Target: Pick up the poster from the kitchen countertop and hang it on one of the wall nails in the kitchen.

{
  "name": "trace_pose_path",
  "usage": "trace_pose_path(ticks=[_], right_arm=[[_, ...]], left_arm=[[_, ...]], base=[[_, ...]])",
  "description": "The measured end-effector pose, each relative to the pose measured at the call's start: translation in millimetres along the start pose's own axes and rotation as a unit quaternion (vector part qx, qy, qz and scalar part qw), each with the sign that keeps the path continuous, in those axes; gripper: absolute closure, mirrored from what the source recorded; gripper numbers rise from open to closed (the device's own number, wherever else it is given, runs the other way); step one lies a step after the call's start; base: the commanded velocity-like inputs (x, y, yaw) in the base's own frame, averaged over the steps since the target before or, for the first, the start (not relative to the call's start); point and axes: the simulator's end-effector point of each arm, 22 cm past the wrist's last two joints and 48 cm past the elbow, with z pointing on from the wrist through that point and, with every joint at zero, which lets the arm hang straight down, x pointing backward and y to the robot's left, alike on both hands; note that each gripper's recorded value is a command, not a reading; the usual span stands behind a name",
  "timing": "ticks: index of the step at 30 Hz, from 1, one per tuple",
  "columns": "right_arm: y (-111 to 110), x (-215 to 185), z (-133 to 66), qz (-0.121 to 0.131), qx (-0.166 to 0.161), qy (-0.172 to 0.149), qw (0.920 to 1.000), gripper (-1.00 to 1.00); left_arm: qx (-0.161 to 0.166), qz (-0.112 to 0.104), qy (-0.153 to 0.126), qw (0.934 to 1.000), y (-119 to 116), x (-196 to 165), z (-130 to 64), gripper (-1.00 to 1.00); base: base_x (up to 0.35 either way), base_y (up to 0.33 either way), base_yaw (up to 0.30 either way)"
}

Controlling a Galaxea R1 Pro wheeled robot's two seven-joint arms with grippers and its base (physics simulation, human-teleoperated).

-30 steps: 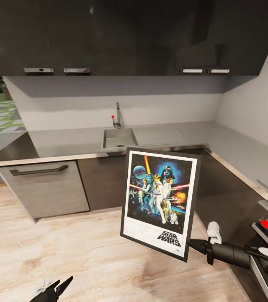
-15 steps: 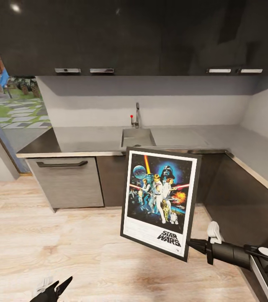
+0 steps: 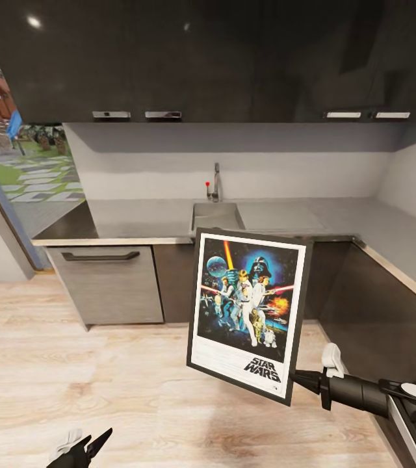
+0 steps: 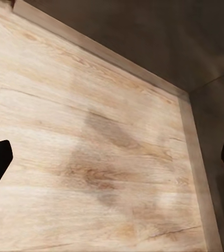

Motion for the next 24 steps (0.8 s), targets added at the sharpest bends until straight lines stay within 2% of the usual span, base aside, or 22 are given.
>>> trace_pose_path(ticks=[24], right_arm=[[6.8, -15.2, -6.0, -0.016, 0.001, -0.012, 0.9998, 1.00]], left_arm=[[0.009, 0.008, -0.015, 0.9998, -9.0, -14.8, -0.5, -1.00]], base=[[0.000, 0.000, 0.000]])
